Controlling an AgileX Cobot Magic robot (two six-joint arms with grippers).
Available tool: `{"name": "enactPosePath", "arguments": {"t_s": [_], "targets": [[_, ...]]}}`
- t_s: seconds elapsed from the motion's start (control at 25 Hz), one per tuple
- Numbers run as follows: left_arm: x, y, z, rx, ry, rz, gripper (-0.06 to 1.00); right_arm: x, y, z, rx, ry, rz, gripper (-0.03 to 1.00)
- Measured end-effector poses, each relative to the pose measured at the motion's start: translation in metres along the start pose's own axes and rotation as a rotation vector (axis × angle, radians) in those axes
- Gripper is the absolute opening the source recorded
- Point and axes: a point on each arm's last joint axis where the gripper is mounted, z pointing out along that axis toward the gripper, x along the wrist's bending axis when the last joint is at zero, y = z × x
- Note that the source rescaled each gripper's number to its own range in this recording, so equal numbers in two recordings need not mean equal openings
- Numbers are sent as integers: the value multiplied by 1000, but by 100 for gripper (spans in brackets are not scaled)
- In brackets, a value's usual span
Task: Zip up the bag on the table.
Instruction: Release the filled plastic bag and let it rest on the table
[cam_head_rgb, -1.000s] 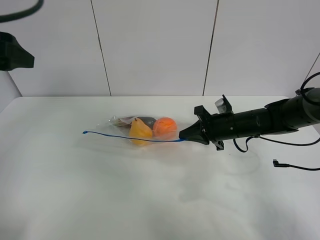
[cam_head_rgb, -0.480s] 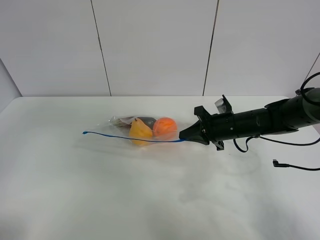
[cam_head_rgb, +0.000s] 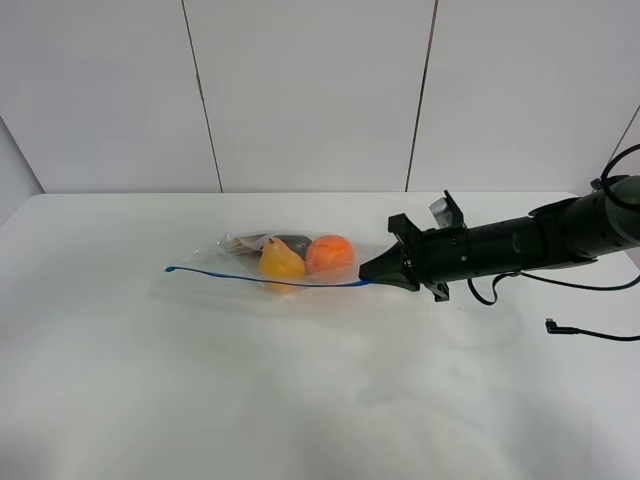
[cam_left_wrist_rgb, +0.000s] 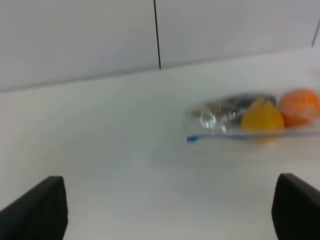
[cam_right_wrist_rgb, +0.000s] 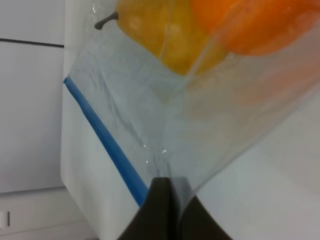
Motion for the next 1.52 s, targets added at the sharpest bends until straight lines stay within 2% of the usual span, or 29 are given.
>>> {"name": "enactPosePath", "arguments": {"t_s": [0.2, 0.4, 0.48, 0.8, 1.12, 1.52], "targets": [[-3, -17, -8, 29, -14, -5, 100, 0, 0, 0, 5, -5, -6, 0], [-8, -35, 4, 144, -59, -25, 100, -1, -1, 0, 7, -9, -9, 0], [-10, -43, 8, 162, -73, -34, 100, -1, -1, 0, 8, -11, -11, 0], [-16, -71, -5, 53, -79, -38, 100, -2, -1, 0, 16, -20, -20, 0], [-19, -90, 17, 131, -101, -79, 100, -3, -1, 0, 16, -31, -24, 0], [-19, -91, 20, 124, -100, -90, 100, -3, -2, 0, 17, -31, -26, 0]]}}
